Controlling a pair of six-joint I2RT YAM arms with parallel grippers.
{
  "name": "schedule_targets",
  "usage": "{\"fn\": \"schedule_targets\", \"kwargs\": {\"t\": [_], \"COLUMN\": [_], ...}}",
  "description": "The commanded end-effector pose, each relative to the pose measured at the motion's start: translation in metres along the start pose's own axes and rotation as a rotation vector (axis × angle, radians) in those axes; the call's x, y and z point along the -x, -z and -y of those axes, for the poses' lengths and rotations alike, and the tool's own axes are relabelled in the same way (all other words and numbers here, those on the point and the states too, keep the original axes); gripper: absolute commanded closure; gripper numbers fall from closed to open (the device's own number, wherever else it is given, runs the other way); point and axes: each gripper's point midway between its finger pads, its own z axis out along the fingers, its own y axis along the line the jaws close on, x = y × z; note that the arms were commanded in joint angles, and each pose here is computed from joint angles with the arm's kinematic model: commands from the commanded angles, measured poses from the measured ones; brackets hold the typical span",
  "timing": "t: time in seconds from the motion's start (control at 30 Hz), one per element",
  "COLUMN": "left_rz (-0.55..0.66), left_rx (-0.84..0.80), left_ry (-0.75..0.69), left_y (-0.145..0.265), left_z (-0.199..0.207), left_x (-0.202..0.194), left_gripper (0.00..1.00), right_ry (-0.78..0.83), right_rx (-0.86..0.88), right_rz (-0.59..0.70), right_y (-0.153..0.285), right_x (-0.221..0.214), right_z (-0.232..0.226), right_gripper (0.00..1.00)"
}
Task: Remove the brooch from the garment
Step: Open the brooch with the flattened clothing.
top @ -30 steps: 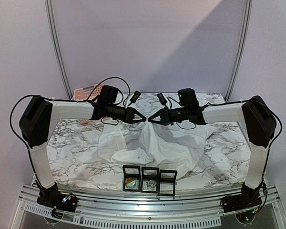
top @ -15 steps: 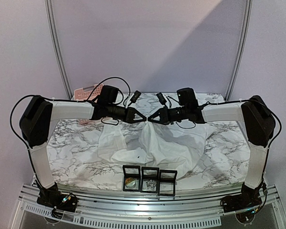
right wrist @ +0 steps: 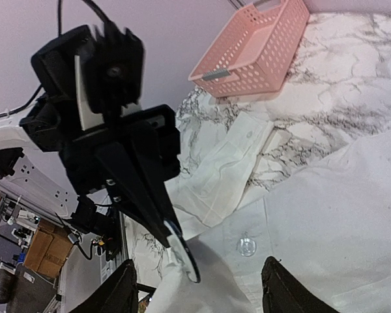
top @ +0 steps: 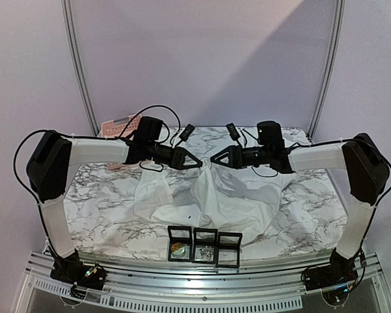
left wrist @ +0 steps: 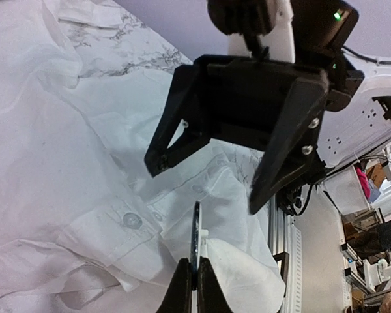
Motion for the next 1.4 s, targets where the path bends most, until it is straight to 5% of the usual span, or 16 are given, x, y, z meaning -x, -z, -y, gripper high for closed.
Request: {"fn": "schedule_targets", "kwargs": {"t": [0.0, 0.57, 1.37], "left_rz": [0.003, 0.012, 0.011], "left_rx": [-0.048, -0.071, -0.08], "left_ry": [-0.035, -0.046, -0.052], "left_y": [-0.003, -0.002, -0.002], "left_z": [0.015, 0.02, 0.023], "left_x": [0.006, 0.009, 0.008], "left_gripper": [1.0, 1.0, 1.0], "right_ry": [0.094, 0.079, 0.065], "right_rx": [0.031, 0.019, 0.103], "right_rz": [0.078, -0.059, -0.066], "right_y": [0.014, -0.014, -0.023], "right_x": [0.019, -0.02, -0.022], "right_z": [-0.023, -0.003, -0.014], "right_gripper": [0.36, 0.29, 0.61]}}
